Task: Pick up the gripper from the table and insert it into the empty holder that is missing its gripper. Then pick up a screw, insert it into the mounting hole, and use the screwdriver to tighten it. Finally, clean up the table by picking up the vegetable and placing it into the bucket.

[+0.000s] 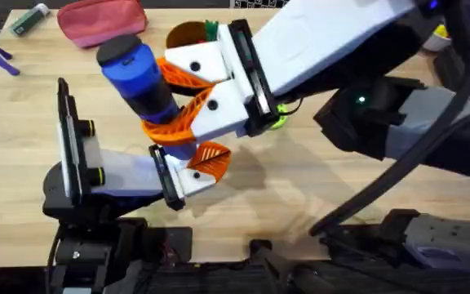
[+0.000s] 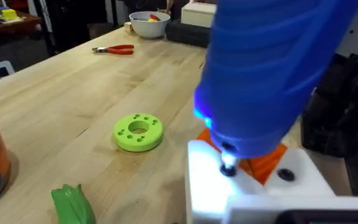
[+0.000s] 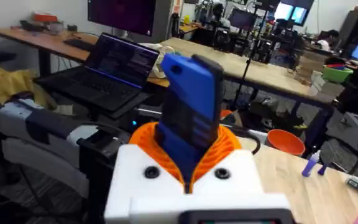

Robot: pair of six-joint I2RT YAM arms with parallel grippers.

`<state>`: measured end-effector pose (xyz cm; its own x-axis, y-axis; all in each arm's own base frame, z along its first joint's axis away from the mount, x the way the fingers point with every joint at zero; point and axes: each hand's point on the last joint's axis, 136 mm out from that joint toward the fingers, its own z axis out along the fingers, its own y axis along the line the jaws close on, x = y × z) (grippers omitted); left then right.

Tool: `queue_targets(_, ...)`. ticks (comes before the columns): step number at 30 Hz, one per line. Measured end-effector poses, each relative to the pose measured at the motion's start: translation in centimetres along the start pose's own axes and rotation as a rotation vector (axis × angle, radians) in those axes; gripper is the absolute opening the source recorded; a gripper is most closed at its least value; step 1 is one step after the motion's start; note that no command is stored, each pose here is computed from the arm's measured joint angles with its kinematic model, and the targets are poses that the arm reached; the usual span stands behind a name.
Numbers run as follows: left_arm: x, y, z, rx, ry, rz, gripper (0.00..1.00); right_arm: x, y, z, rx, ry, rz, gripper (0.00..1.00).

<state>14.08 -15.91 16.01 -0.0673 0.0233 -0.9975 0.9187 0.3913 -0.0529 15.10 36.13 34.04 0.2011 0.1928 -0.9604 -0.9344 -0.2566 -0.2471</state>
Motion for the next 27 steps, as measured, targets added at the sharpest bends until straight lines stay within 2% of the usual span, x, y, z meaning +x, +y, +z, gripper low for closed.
queue_targets(6, 0.0, 0.0, 0.0, 0.000, 0.000, 0.001, 0.007, -0.2, 0.0, 0.1, -0.015, -0.018, 0.006, 0.025)
queue_targets(11, 0.0, 0.0, 0.0, 0.000, 0.000, 0.001, 0.007, -0.6, -1.6, 0.4, -0.009, 0.026, 0.107, 0.025)
queue_targets(15, 0.0, 0.0, 0.0, 0.000, 0.000, 0.001, 0.007, -3.1, -3.3, 0.6, 0.003, 0.044, 0.121, 0.025)
queue_targets(22, 0.0, 0.0, 0.0, 0.000, 0.000, 0.001, 0.007, -6.9, -4.8, 0.6, 0.017, 0.029, 0.048, 0.025)
queue_targets(25, 0.0, 0.0, 0.0, 0.000, 0.000, 0.001, 0.007, -6.6, -5.3, 0.2, 0.032, 0.060, 0.098, 0.025)
queue_targets(27, 0.0, 0.0, 0.0, 0.000, 0.000, 0.001, 0.007, -5.5, -6.0, -0.4, 0.068, 0.120, 0.188, 0.025)
